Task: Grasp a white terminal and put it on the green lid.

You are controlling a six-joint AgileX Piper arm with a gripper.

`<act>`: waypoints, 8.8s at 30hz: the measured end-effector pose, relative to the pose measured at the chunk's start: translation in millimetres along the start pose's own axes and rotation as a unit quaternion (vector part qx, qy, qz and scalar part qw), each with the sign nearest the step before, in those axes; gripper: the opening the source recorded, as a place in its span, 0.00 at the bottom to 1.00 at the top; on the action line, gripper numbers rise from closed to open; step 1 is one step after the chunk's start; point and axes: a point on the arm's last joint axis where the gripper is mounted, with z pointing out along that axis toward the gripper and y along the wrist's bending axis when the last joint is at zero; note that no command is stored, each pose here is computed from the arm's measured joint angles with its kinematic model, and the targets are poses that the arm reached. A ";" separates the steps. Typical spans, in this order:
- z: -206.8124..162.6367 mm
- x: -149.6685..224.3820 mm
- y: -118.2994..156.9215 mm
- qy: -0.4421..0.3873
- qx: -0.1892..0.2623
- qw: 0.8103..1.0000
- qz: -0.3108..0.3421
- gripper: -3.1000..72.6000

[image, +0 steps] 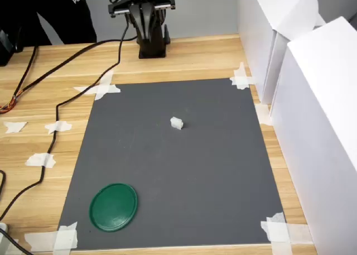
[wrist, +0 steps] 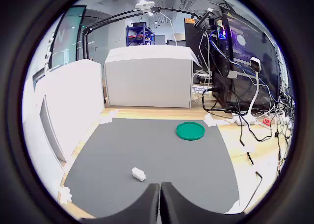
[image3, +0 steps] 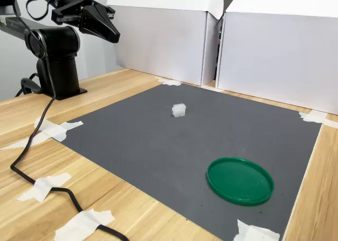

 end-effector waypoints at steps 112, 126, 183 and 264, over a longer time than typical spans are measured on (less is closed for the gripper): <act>182.7 -112.2 -10.8 0.400 -0.253 0.823 -0.314 0.97; 208.1 -106.7 25.7 0.423 -0.288 0.781 -0.359 0.97; 267.9 -17.4 39.6 0.432 -0.282 0.753 -0.407 0.83; 389.8 -96.9 -87.7 0.489 -0.114 0.827 -0.253 0.17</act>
